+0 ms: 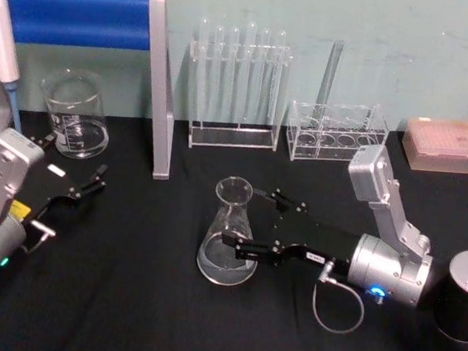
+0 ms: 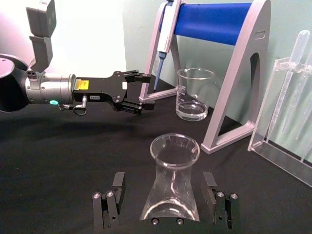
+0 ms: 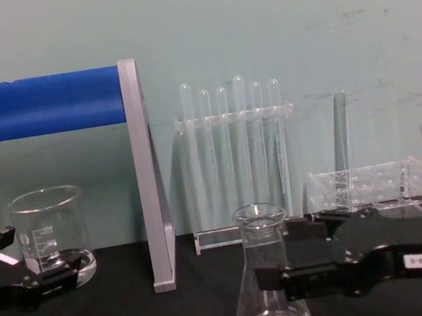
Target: Grasp the erlenmeyer flask with one hand, shake it three times, then place it back.
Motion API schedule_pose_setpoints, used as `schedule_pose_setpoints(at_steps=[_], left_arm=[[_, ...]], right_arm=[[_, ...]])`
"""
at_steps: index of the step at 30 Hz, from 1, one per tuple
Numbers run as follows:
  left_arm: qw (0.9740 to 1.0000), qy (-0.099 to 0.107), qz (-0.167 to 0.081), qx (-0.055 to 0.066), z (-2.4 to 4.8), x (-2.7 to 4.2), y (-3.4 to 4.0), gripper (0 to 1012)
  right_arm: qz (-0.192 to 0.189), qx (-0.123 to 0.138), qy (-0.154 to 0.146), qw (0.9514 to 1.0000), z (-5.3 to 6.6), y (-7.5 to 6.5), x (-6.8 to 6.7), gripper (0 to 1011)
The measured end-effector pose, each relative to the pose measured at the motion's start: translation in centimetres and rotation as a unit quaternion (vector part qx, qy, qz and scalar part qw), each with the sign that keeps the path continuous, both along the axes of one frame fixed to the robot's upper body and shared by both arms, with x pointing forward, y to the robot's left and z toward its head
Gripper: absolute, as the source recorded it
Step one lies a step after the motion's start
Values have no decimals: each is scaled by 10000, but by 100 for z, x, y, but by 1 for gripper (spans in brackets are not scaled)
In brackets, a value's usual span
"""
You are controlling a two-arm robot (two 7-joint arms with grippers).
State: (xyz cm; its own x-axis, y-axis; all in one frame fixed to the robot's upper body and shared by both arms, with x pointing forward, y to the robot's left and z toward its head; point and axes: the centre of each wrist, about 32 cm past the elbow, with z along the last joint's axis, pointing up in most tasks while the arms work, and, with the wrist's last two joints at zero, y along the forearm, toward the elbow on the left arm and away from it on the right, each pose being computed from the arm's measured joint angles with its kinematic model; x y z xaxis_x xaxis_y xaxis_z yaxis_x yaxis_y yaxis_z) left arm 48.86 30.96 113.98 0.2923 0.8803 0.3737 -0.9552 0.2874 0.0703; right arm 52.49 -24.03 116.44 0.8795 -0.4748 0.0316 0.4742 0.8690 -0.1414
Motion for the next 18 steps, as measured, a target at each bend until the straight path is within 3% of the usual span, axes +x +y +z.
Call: schedule_pose_setpoints(at_steps=[18], left_arm=[[10000,0,0,0,0,0,0,1001]], right_arm=[[-8,63,-14,10000,-23,122,143,1000]])
